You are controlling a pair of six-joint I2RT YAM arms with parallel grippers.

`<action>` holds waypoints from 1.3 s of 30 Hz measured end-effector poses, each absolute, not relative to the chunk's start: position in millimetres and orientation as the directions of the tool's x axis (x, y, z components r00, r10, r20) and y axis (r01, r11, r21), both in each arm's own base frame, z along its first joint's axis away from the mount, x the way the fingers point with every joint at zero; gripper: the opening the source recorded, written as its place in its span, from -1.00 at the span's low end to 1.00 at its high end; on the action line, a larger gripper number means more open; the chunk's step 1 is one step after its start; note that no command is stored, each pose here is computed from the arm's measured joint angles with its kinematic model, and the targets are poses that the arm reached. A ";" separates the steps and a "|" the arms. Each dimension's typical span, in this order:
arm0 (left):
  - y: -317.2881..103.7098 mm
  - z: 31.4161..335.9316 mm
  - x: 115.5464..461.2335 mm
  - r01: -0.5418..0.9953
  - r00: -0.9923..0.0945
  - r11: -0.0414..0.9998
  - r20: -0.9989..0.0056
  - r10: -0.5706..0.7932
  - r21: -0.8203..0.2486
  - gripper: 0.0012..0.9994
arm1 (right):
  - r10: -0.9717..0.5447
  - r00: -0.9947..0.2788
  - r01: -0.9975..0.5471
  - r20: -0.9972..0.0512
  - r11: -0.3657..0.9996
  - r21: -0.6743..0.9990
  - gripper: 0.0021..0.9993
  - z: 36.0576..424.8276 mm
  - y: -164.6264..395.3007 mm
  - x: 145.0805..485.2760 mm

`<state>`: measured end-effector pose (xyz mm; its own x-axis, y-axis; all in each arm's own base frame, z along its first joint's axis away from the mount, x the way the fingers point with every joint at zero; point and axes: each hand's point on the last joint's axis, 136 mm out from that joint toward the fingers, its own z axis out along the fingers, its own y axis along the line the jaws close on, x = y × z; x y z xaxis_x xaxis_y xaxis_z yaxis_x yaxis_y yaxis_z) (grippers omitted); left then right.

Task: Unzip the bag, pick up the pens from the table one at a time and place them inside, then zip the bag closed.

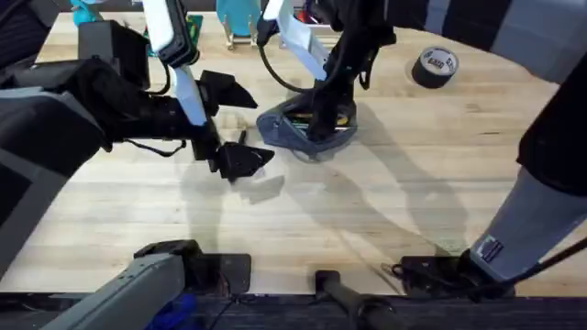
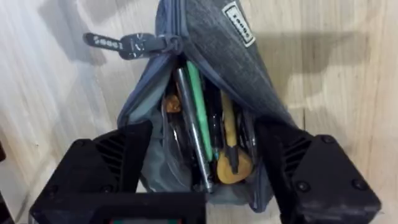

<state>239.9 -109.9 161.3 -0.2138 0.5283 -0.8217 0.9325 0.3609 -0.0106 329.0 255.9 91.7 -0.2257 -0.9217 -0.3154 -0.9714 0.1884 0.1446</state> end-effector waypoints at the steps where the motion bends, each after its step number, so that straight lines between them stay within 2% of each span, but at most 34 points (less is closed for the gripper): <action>1: -109.9 161.4 239.9 0.933 -0.214 0.361 -0.822 0.528 -0.010 0.99 | -0.922 -0.226 -0.971 -0.315 0.189 0.146 0.99 91.6 255.8 328.8; 10: -109.8 161.3 239.9 0.933 -0.214 0.361 -0.822 0.529 -0.011 0.99 | -0.931 -0.247 -0.960 -0.270 0.197 0.199 0.99 98.8 248.4 315.1; 20: -109.8 161.2 239.9 0.928 -0.232 0.371 -0.821 0.522 -0.027 0.99 | -0.919 -0.299 -0.950 -0.257 0.259 0.176 0.99 170.3 239.2 320.7; 28: -106.3 157.5 241.1 0.907 -0.297 0.415 -0.802 0.518 -0.068 0.99 | -0.879 -0.414 -0.910 -0.237 0.406 0.083 0.99 211.8 227.0 333.5; 33: -97.7 158.6 248.2 0.867 -0.379 0.490 -0.765 0.521 -0.096 0.99 | -0.842 -0.498 -0.866 -0.209 0.496 0.064 0.99 216.4 219.6 336.1; 39: -92.6 162.4 254.2 0.841 -0.416 0.532 -0.749 0.516 -0.100 0.99 | -0.824 -0.546 -0.838 -0.148 0.538 0.094 0.99 214.4 210.9 324.0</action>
